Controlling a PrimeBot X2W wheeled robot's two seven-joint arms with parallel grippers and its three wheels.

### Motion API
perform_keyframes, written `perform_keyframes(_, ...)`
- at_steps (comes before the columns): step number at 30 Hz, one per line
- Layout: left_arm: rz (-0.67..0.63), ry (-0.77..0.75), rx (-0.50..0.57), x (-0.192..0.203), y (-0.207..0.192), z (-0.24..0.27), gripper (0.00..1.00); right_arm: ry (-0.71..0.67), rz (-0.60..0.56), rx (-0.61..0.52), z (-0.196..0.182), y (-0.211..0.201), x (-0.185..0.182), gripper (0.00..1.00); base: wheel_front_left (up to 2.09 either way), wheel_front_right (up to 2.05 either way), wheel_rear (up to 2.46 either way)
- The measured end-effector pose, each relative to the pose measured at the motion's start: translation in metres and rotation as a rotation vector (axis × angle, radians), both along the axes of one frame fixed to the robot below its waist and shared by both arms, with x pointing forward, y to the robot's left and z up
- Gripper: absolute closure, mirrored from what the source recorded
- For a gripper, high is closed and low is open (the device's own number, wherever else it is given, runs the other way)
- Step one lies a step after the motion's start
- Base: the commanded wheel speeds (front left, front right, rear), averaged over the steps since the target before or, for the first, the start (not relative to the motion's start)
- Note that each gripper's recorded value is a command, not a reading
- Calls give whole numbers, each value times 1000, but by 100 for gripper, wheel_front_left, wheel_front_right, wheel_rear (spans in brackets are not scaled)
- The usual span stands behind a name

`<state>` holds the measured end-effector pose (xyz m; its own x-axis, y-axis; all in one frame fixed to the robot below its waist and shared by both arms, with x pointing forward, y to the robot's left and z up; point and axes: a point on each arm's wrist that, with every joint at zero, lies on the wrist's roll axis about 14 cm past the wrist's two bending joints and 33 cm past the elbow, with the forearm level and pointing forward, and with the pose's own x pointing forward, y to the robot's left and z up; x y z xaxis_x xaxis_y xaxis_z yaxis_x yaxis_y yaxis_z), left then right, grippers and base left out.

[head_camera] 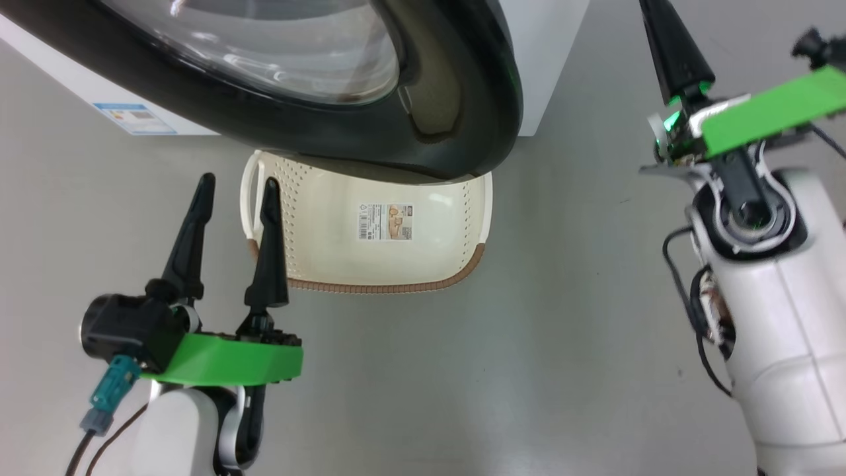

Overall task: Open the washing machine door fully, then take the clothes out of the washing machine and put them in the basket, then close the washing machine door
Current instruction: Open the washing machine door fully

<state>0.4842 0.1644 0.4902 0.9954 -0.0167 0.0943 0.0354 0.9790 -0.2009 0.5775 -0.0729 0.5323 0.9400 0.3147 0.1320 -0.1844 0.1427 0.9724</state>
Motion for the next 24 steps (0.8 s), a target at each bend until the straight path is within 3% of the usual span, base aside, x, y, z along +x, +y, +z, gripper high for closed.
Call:
perform_keyframes(5,9,11,-2,-1,3,-4,0,83,205,134,-3,26,11,100,0,0,0)
perform_keyframes(11,16,21,0,-2,4,-7,0,145,434,216,0,53,16,100,0,0,0)
perform_keyframes(18,20,35,-4,-2,4,-12,0,160,626,161,8,79,15,100,0,0,0)
perform_keyframes(24,25,38,-2,-2,5,-13,0,149,713,125,14,92,11,100,0,0,0)
